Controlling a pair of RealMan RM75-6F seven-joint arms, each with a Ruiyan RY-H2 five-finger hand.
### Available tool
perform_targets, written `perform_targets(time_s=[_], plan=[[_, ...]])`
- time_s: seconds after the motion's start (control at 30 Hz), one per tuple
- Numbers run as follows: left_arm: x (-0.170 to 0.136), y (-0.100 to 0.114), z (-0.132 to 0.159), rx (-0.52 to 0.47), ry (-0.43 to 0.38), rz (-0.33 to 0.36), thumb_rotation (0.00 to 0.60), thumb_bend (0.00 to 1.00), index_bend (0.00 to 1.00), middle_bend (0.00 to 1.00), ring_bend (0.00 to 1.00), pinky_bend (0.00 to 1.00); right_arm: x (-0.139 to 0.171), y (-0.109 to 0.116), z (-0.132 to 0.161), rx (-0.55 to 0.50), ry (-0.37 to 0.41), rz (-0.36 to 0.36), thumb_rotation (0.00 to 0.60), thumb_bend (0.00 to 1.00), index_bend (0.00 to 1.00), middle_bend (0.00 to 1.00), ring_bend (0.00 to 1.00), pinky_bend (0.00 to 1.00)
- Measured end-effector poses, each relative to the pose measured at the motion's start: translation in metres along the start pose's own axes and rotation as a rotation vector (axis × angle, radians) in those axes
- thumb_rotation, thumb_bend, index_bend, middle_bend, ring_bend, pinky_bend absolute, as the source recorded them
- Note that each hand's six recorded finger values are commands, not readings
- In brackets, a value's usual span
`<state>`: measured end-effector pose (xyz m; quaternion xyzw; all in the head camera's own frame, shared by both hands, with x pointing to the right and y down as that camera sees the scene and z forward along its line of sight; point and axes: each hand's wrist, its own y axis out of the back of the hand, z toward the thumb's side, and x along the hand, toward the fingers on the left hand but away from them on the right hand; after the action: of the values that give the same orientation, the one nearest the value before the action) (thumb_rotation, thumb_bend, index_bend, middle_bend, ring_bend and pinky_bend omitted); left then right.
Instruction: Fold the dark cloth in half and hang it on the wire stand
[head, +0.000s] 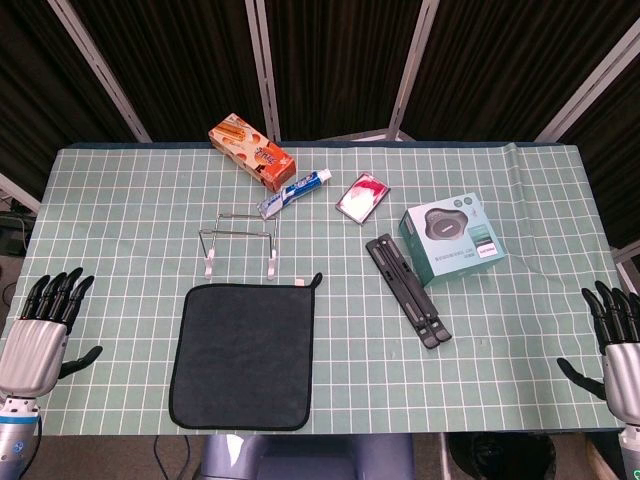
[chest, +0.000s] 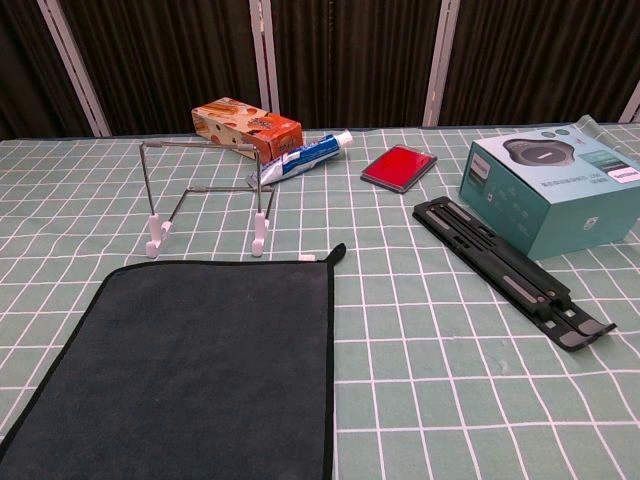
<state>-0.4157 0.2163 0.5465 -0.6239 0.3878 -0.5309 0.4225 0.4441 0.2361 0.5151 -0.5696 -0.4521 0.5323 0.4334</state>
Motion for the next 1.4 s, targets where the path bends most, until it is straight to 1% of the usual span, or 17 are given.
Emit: perform_targets(time_s=[0.23,0.33,0.43,0.6,0.67,0.7,0.77,0.8,0.83,0.9,0.97,1.07,1.2,1.27,1.4], plan=[[0.001,-0.002,0.003,0.0,-0.023,-0.011,0.6,0.0,0.0,0.0,0.0,0.0,0.0,-0.001,0.001,-0.014,-0.004,0.014,0.6,0.0,0.0,0.0,0.0,0.0],[0.006,-0.007,0.012,-0.012,-0.065,-0.035,0.6,0.0,0.0,0.0,0.0,0.0,-0.001,0.0,0.001,-0.02,-0.009,0.015,0.6,0.0,0.0,0.0,0.0,0.0],[0.013,-0.014,0.025,-0.021,-0.129,-0.065,0.6,0.0,0.0,0.0,0.0,0.0,-0.002,0.002,0.0,-0.027,-0.016,0.009,0.6,0.0,0.0,0.0,0.0,0.0],[0.03,-0.029,0.059,-0.002,-0.267,-0.12,0.6,0.0,0.0,0.0,0.0,0.0,-0.005,0.002,-0.004,-0.026,-0.037,0.011,0.6,0.0,0.0,0.0,0.0,0.0],[0.038,-0.037,0.078,0.017,-0.336,-0.153,0.6,0.03,0.0,0.0,0.0,0.0,-0.006,0.002,-0.007,-0.025,-0.052,0.013,0.6,0.0,0.0,0.0,0.0,0.0],[0.042,-0.041,0.087,0.025,-0.371,-0.169,0.6,0.07,0.0,0.0,0.0,0.0,-0.007,0.001,-0.009,-0.024,-0.063,0.016,0.6,0.0,0.0,0.0,0.0,0.0],[0.051,-0.05,0.111,0.048,-0.464,-0.208,0.6,0.19,0.07,0.0,0.0,0.0,-0.009,0.0,-0.012,-0.023,-0.081,0.02,0.6,0.0,0.0,0.0,0.0,0.0],[0.055,-0.054,0.122,0.058,-0.507,-0.224,0.6,0.27,0.14,0.0,0.0,0.0,-0.01,-0.001,-0.015,-0.022,-0.092,0.024,0.6,0.0,0.0,0.0,0.0,0.0],[0.058,-0.058,0.134,0.068,-0.551,-0.239,0.6,0.32,0.19,0.0,0.0,0.0,-0.011,-0.001,-0.017,-0.021,-0.1,0.028,0.6,0.0,0.0,0.0,0.0,0.0],[0.066,-0.067,0.164,0.094,-0.656,-0.267,0.6,0.37,0.23,0.0,0.0,0.0,-0.013,-0.003,-0.021,-0.023,-0.117,0.039,0.6,0.0,0.0,0.0,0.0,0.0],[0.074,-0.073,0.196,0.116,-0.752,-0.274,0.6,0.39,0.23,0.0,0.0,0.0,-0.014,-0.005,-0.024,-0.03,-0.132,0.051,0.6,0.0,0.0,0.0,0.0,0.0],[0.082,-0.08,0.234,0.145,-0.854,-0.275,0.6,0.42,0.25,0.0,0.0,0.0,-0.016,-0.007,-0.03,-0.044,-0.155,0.069,0.6,0.0,0.0,0.0,0.0,0.0],[0.088,-0.089,0.261,0.198,-0.932,-0.274,0.6,0.44,0.3,0.0,0.0,0.0,-0.017,-0.008,-0.037,-0.045,-0.178,0.081,0.6,0.0,0.0,0.0,0.0,0.0],[0.091,-0.095,0.268,0.226,-0.956,-0.273,0.6,0.45,0.3,0.0,0.0,0.0,-0.018,-0.008,-0.039,-0.044,-0.185,0.082,0.6,0.0,0.0,0.0,0.0,0.0],[0.095,-0.107,0.272,0.267,-0.98,-0.279,0.6,0.46,0.31,0.0,0.0,0.0,-0.018,-0.007,-0.044,-0.047,-0.198,0.081,0.6,0.0,0.0,0.0,0.0,0.0]])
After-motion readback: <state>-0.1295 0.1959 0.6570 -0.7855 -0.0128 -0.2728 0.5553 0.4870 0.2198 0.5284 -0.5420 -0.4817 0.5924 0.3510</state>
